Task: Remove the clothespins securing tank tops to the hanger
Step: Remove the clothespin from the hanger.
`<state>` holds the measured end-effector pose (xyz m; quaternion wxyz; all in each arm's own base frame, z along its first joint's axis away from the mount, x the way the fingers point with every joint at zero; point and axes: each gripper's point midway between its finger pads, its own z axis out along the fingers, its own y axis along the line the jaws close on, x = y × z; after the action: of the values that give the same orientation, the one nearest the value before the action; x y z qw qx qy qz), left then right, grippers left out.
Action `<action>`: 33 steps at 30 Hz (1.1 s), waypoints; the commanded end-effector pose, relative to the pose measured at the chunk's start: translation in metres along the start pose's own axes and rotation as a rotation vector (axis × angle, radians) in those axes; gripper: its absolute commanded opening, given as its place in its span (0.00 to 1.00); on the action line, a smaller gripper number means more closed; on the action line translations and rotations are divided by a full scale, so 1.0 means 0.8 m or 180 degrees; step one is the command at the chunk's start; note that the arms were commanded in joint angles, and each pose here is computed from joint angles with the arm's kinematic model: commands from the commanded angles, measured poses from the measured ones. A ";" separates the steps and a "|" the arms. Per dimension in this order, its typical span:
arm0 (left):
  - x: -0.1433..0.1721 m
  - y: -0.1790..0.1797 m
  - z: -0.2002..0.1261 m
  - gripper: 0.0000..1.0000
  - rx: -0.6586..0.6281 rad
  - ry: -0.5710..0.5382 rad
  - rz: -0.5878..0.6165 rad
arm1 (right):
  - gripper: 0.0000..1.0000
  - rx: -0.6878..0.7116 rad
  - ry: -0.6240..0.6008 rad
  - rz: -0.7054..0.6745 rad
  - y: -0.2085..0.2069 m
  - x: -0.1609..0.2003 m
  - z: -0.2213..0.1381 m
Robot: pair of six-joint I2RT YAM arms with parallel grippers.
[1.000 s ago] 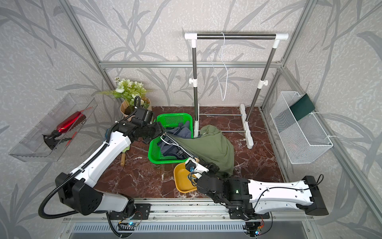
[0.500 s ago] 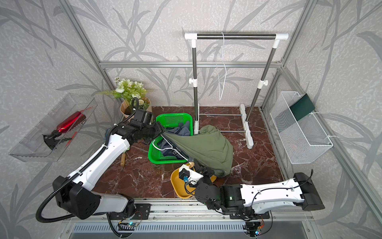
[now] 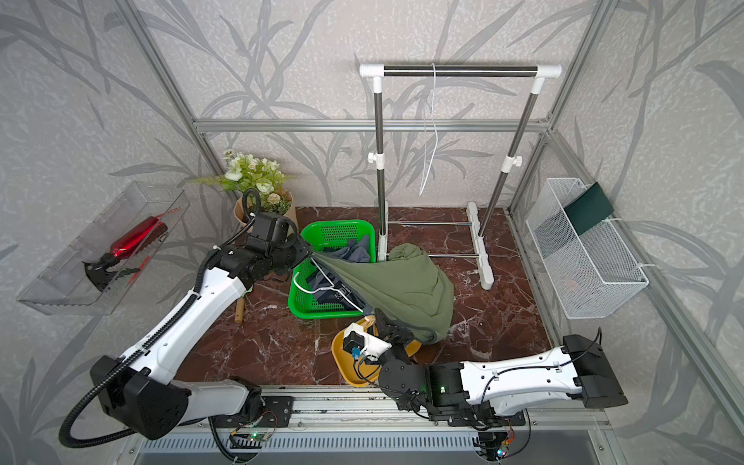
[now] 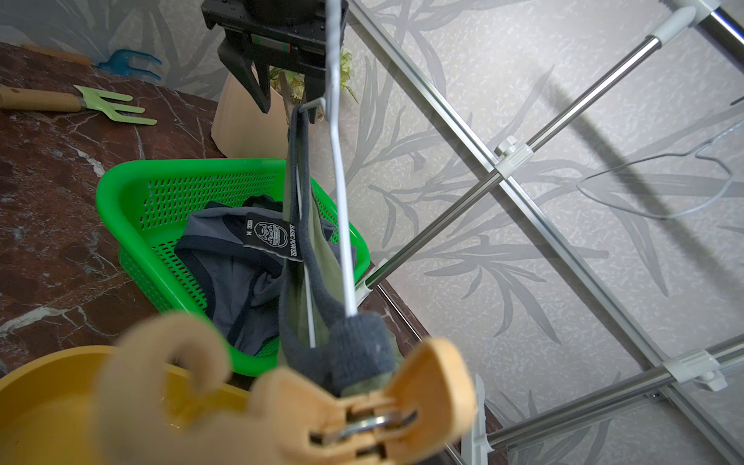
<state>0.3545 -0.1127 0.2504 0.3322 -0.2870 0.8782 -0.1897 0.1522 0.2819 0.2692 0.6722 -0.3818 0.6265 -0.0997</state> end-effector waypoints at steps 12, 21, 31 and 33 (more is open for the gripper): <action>-0.026 0.007 -0.002 0.37 -0.0090 -0.0256 -0.0059 | 0.00 0.0093 -0.0126 0.0177 -0.005 -0.009 -0.009; -0.028 0.009 0.000 0.23 -0.0099 -0.0237 -0.0058 | 0.00 0.0068 -0.0116 0.0144 -0.001 -0.007 -0.010; -0.046 0.015 -0.019 0.18 -0.0118 -0.0364 0.0000 | 0.00 0.0144 -0.0069 0.0206 -0.018 0.008 -0.016; -0.052 0.014 -0.028 0.18 -0.0087 -0.0399 0.0063 | 0.00 0.0185 -0.0035 0.0245 -0.030 0.015 -0.017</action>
<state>0.3647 -0.0875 0.2515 0.3516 -0.3016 0.8711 -0.1630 0.1481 0.2681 0.2632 0.6790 -0.3782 0.6199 -0.1084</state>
